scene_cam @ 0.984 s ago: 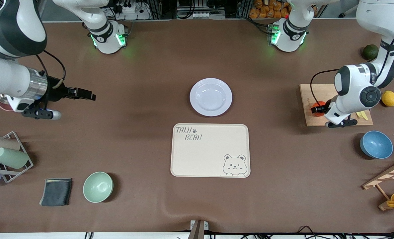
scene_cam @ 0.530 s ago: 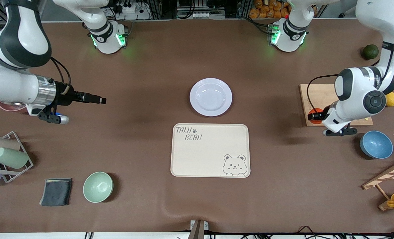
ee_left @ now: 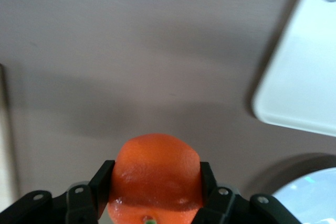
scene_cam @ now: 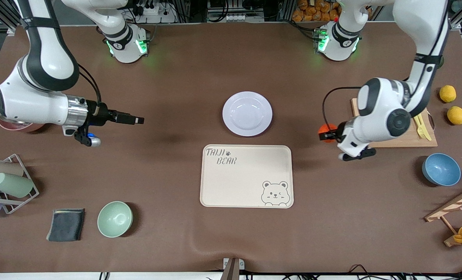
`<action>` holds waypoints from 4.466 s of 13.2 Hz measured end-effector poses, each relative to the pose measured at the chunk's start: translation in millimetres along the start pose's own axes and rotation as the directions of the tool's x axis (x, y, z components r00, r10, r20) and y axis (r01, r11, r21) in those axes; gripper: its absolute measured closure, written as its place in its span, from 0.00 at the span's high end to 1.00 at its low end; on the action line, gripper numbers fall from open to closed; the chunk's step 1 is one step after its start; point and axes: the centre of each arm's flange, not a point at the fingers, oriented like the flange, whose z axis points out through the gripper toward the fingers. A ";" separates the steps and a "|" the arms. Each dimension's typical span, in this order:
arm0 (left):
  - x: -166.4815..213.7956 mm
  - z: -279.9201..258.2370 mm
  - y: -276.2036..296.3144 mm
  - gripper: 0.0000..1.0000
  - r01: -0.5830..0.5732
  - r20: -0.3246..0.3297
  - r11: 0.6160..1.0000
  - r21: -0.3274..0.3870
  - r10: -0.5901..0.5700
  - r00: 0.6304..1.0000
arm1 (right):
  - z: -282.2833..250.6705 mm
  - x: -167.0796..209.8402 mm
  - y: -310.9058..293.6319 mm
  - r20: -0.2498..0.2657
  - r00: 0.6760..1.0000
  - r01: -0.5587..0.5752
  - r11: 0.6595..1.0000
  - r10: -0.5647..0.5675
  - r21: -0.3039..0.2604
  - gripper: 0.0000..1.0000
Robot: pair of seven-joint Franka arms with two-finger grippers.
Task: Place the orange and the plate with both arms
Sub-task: 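Carry the orange onto the white plate while the right gripper approaches, then release the orange on the plate and withdraw the left gripper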
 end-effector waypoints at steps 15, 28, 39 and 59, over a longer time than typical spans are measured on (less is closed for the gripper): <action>-159.7 144.9 220.4 0.69 0.401 -0.047 0.915 0.053 -0.399 0.916 | 122.6 2.4 37.1 0.042 0.999 0.016 0.943 -0.032 0.333 1.00; -144.5 135.5 243.0 1.00 0.448 -0.062 0.892 -0.065 -0.452 0.890 | 234.7 -23.9 35.6 -0.073 0.978 0.205 0.854 -0.193 0.478 1.00; -39.2 -137.3 147.2 1.00 0.296 -0.213 0.943 -0.154 -0.324 0.922 | 307.2 -49.6 33.1 -0.135 0.963 0.271 0.833 -0.235 0.482 0.92; -27.7 -321.8 -66.4 1.00 -0.094 -0.339 0.992 0.087 0.119 0.933 | 396.0 -85.8 17.8 -0.153 0.960 0.279 0.864 -0.236 0.419 0.62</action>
